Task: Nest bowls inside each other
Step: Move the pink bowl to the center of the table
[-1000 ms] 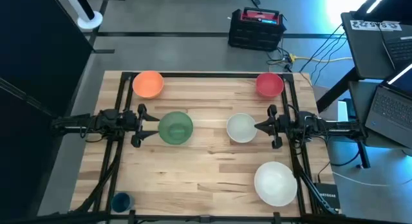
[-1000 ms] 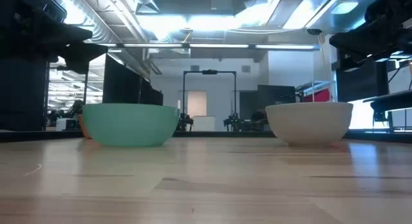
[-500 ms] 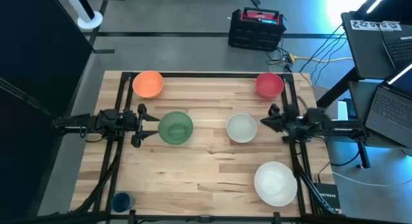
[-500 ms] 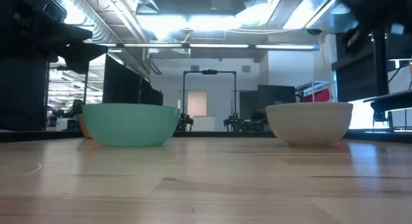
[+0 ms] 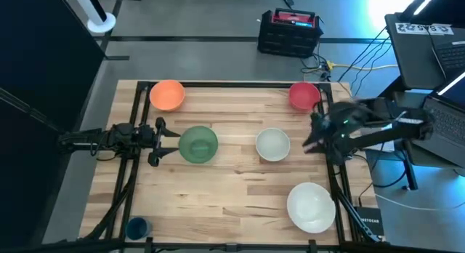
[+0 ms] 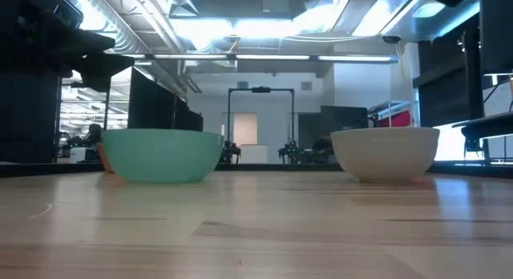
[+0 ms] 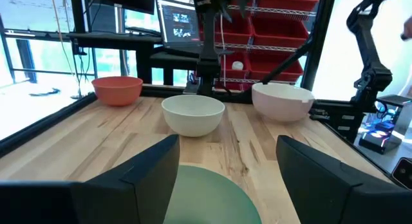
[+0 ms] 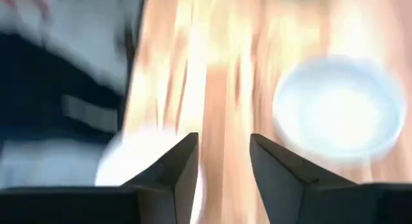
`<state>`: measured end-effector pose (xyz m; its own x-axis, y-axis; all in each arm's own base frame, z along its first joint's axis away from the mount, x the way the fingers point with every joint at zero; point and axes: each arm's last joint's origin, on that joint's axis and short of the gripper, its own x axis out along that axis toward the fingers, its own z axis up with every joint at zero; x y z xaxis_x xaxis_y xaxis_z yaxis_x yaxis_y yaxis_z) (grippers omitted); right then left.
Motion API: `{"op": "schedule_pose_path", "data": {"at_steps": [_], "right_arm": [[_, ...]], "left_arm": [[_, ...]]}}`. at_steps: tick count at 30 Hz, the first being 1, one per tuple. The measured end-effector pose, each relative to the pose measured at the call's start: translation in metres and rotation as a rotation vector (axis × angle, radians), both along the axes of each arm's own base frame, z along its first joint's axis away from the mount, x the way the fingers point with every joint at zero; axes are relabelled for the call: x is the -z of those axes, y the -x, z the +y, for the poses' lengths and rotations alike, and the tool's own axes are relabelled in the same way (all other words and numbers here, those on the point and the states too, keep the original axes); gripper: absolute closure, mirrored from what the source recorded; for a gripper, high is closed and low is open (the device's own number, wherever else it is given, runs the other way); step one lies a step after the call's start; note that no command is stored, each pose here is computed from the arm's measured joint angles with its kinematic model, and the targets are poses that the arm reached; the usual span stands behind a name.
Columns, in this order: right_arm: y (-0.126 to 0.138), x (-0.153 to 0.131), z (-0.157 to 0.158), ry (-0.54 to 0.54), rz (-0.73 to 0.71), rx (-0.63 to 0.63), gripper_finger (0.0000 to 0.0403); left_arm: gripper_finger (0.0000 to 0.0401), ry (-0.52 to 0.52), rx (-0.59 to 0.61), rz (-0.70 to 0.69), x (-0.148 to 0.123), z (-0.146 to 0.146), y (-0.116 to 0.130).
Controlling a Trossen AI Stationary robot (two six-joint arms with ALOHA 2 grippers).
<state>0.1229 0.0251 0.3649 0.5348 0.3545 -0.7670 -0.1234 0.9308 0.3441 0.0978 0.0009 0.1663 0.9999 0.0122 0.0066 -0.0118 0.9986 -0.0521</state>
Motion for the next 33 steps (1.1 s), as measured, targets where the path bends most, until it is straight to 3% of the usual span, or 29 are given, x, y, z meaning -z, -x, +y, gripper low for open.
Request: {"op": "schedule_pose_path", "data": {"at_steps": [4, 8, 23, 33], "right_arm": [[0.000, 0.011, 0.021, 0.093, 0.267, -0.169, 0.0274], [0.000, 0.033, 0.042, 0.104, 0.401, -0.209, 0.0274], [-0.009, 0.125, 0.083, 0.086, 0.521, -0.035, 0.0274], [-0.015, 0.157, 0.087, 0.114, 0.566, -0.019, 0.0274]], "left_arm": [[0.0158, 0.000, 0.000, 0.000, 0.000, 0.000, 0.000], [0.0158, 0.000, 0.000, 0.000, 0.000, 0.000, 0.000], [0.0158, 0.000, 0.000, 0.000, 0.000, 0.000, 0.000], [0.0158, 0.000, 0.000, 0.000, 0.000, 0.000, 0.000]]}}
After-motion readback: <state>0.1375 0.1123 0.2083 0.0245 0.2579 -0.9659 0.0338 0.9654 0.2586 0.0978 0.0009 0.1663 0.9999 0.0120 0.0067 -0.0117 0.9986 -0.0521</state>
